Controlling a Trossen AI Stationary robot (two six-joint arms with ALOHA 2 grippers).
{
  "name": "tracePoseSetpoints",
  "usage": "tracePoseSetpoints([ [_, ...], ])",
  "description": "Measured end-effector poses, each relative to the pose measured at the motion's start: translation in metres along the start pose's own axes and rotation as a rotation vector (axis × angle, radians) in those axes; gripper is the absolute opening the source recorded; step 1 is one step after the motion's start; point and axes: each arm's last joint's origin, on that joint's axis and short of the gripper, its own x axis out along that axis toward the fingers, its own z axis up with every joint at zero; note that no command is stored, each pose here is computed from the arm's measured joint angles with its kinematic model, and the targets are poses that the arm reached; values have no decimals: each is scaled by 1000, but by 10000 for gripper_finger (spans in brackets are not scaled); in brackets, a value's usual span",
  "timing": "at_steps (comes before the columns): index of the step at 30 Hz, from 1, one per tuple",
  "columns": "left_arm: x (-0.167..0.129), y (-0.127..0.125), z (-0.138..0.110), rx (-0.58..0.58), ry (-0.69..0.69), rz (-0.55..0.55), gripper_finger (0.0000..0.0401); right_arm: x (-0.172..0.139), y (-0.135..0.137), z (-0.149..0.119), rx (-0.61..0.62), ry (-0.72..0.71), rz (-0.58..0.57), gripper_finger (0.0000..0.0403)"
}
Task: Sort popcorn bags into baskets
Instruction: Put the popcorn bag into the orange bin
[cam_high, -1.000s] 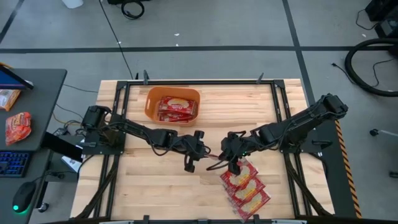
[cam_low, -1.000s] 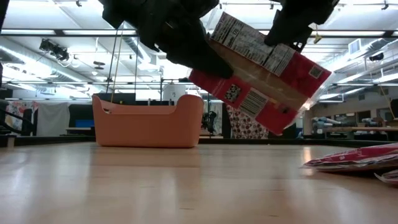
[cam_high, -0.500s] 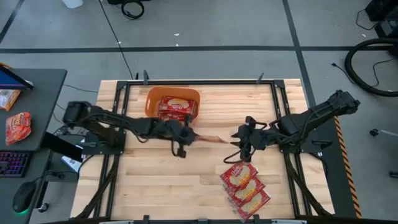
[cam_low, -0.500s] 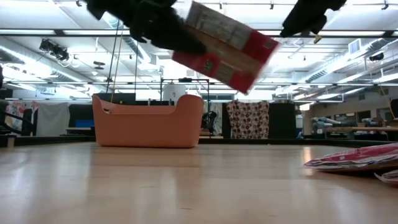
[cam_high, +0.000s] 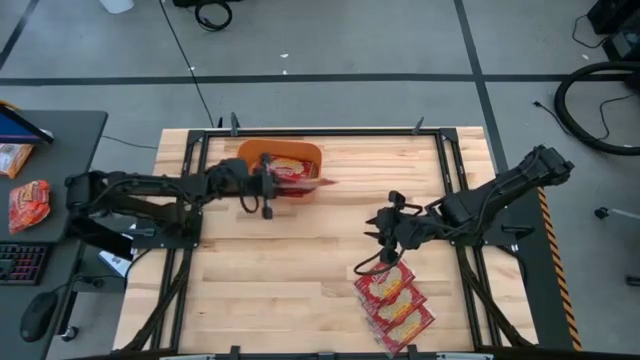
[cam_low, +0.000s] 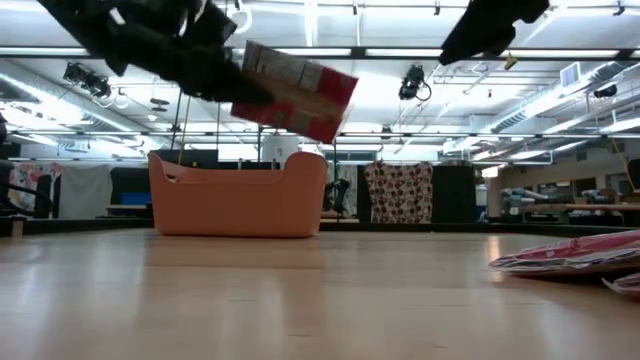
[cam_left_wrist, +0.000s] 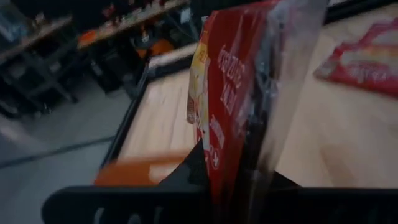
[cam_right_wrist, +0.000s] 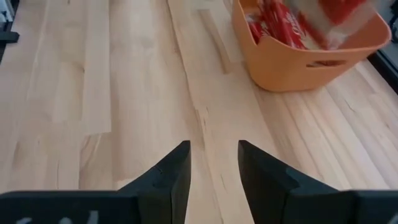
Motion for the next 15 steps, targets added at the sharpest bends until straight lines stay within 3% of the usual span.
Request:
tracePoseSetpoints([
  [5, -4, 24, -25, -88, 32, 47, 26, 7, 4, -1, -24, 13, -5, 137],
  [10, -12, 38, -44, -137, -21, 83, 26, 11, 6, -2, -26, 19, 0, 138],
  [15, -20, 49, -71, -198, 35, 120, 26, 12, 8, -1, -32, 6, 9, 138],
])
